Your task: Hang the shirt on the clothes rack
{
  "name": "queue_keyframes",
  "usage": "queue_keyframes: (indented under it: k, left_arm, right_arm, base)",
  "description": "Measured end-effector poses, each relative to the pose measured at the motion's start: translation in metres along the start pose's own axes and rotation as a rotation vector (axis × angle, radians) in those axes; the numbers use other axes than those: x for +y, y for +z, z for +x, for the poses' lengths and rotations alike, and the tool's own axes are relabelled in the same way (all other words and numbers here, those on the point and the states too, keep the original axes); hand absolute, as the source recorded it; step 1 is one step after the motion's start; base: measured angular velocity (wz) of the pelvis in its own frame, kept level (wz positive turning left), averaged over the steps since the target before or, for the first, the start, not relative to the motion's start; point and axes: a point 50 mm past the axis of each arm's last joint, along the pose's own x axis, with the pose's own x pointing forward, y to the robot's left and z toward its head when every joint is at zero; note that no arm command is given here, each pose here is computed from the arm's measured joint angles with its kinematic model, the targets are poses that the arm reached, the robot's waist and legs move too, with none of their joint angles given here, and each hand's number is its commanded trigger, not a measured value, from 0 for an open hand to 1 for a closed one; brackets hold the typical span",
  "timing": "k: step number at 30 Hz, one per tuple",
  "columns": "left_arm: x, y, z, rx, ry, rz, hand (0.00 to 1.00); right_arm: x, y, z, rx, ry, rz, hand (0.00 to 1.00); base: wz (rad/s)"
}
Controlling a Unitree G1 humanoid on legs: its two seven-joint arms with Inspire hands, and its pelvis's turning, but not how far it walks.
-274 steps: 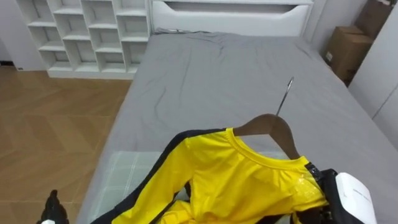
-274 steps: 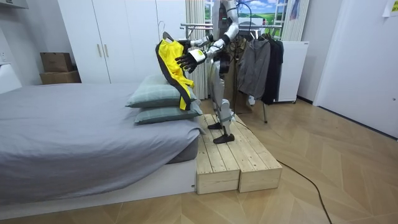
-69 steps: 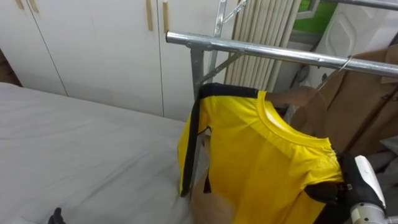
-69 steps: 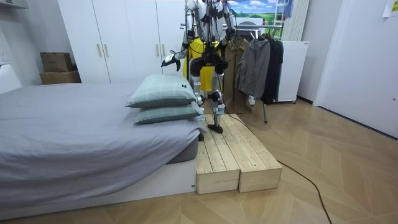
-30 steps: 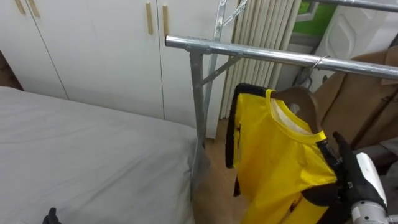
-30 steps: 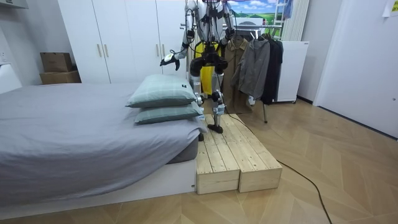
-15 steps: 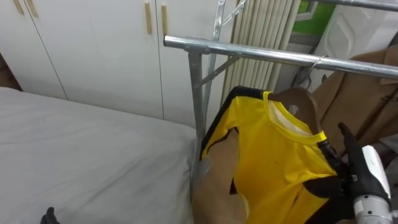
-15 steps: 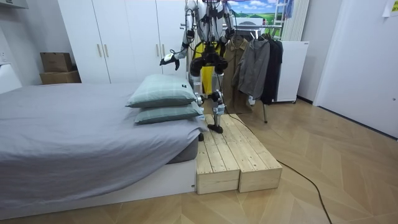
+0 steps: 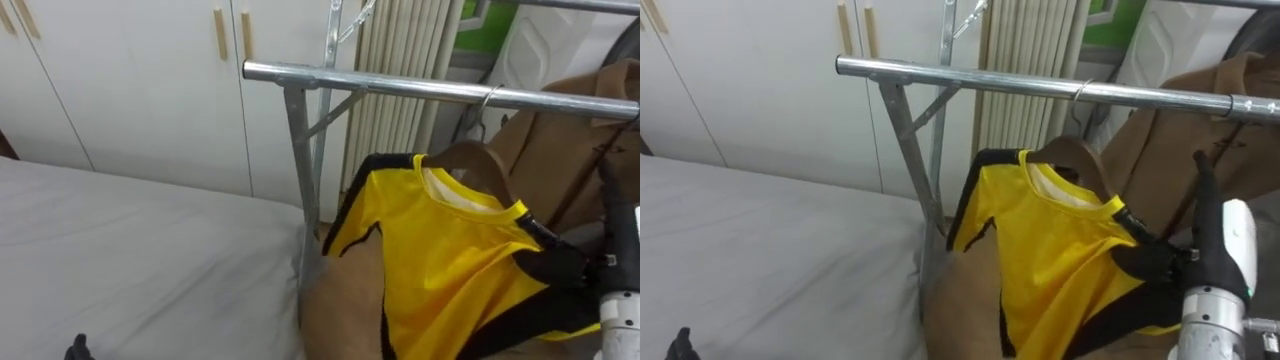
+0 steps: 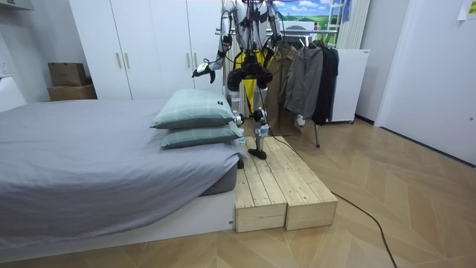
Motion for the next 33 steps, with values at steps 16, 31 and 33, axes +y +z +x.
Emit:
queue_keyframes:
  k: [16, 31, 33]
  left_arm:
    - [0.005, -0.002, 0.003, 0.015, 0.023, -0.006, 0.00]
    - [0.006, 0.000, 0.003, -0.001, 0.040, -0.007, 0.00]
    - [0.006, 0.000, 0.003, 0.000, 0.035, -0.008, 0.00]
  right_arm:
    - [-0.014, 0.002, -0.013, -0.023, -0.072, 0.009, 0.00]
    - [-0.007, -0.052, -0.058, 0.225, -0.025, 0.014, 0.00]
    - [-0.004, -0.059, -0.064, 0.265, -0.005, 0.033, 0.00]
  base:
    - [0.00]
    - [0.00]
    - [0.00]
